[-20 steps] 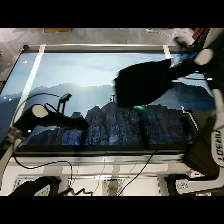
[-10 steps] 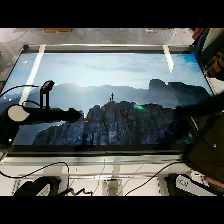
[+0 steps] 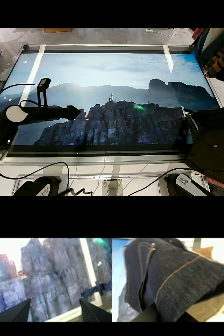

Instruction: Fold the clothes and pants, and hang the long-sleeved shirts on hangers.

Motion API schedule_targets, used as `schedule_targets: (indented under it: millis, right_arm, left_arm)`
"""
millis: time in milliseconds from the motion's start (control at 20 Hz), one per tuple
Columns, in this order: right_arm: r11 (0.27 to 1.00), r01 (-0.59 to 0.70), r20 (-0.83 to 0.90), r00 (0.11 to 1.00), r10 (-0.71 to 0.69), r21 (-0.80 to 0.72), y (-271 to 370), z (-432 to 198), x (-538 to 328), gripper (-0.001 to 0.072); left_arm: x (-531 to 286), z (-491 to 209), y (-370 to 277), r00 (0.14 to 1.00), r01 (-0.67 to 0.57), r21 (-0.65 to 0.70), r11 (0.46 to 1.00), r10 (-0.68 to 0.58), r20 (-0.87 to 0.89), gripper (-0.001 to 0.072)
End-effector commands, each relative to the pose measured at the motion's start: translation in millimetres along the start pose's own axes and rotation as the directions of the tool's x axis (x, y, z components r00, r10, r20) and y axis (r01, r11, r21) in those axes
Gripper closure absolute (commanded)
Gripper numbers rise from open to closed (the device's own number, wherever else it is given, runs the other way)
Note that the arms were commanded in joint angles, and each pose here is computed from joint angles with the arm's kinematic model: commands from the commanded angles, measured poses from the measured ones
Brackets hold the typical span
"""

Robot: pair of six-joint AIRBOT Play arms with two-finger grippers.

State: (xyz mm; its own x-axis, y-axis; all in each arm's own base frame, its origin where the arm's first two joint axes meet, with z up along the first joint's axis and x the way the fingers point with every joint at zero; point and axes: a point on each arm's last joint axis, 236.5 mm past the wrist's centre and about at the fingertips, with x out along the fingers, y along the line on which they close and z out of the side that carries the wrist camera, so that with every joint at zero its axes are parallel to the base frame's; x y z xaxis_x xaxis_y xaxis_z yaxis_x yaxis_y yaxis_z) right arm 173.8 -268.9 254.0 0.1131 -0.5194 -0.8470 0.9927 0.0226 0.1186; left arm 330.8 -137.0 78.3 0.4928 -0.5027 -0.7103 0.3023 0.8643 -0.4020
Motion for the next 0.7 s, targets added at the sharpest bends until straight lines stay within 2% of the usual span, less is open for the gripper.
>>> schedule_targets:
  millis: [0, 50, 100, 200, 600, 650]
  right_arm:
    - [0.995, 0.056, 0.006, 0.998, -0.057, 0.086, -25.1, 8.8, 1.0, 0.0587]
    - [0.994, 0.061, 0.006, 0.998, -0.062, 0.092, -27.3, 9.7, 1.4, 0.0584]
    - [0.994, 0.062, 0.006, 0.998, -0.063, 0.093, -27.9, 9.9, 1.4, 0.0504]
    - [0.994, 0.058, 0.01, 0.998, -0.059, 0.093, -26.7, 10.8, 1.5, 0.0037]
    - [0.996, -0.009, 0.085, 0.996, 0.002, 0.084, -12.5, 28.4, 1.0, 0.0048]
    - [0.997, -0.023, 0.088, 0.996, 0.016, 0.079, -8.6, 29.0, 0.9, 0.0168]
  left_arm:
    - [-0.5, 5.4, 1.6, 1.0, -0.007, 0.0, 1.0, 0.007, 0.022, 0.001]
    - [-0.6, 7.7, 2.5, 0.999, -0.01, 0.0, 1.0, 0.01, 0.032, 0.001]
    - [-0.7, 9.3, 3.0, 0.999, -0.013, 0.0, 1.0, 0.012, 0.039, 0.001]
    - [-0.8, 11.5, 3.7, 0.999, -0.016, 0.0, 1.0, 0.016, 0.048, 0.001]
    - [-0.8, 11.9, 3.8, 0.999, -0.016, -0.001, 1.0, 0.016, 0.05, 0.001]
    - [-0.8, 11.9, 3.7, 0.999, -0.016, 0.0, 1.0, 0.016, 0.05, 0.001]
